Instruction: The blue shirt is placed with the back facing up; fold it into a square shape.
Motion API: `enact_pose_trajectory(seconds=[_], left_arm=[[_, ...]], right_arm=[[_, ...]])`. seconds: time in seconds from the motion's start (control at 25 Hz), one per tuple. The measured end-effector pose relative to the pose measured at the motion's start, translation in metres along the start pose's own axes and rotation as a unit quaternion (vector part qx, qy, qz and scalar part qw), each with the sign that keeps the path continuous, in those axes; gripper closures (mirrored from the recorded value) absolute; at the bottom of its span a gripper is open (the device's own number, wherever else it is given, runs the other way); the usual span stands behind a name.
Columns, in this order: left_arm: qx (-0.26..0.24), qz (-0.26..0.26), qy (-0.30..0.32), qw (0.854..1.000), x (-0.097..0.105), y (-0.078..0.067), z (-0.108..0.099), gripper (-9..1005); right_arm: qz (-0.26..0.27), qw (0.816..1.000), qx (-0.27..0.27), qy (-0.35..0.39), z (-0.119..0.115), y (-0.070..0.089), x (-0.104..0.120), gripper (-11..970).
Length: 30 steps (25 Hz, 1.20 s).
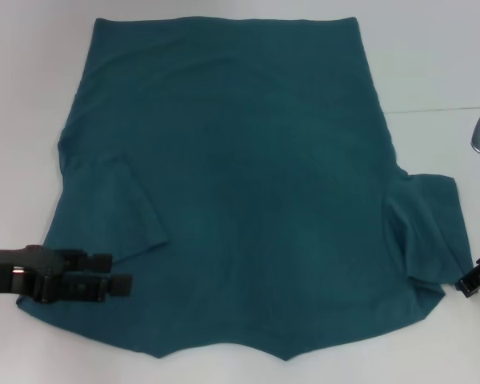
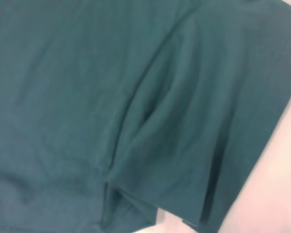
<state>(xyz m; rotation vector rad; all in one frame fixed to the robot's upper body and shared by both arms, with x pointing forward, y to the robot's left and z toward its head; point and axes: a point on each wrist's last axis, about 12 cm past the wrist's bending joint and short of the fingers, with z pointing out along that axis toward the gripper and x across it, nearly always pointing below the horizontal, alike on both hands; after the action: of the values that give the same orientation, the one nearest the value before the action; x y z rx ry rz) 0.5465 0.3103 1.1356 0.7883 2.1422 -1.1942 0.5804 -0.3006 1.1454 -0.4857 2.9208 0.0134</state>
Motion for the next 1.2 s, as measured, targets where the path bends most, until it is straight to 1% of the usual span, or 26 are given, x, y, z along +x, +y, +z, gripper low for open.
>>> enact_pose_trajectory(seconds=[0.04,0.2,1.2], left_arm=[[0.000,0.000,0.000,1.000,0.000,0.000,0.000,146],[0.002,0.000,-0.002,1.000,0.003,0.000,0.002,147],[0.000,-0.002,-0.006,1.000,0.004,0.000,0.004,149]], right_arm=[[0.004,1.000,0.002,-0.001,0.003,-0.003,0.001,115],[0.007,1.000,0.004,0.001,0.006,-0.006,0.001,116],[0.006,1.000,0.012,0.015,0.018,-0.003,-0.008,120]])
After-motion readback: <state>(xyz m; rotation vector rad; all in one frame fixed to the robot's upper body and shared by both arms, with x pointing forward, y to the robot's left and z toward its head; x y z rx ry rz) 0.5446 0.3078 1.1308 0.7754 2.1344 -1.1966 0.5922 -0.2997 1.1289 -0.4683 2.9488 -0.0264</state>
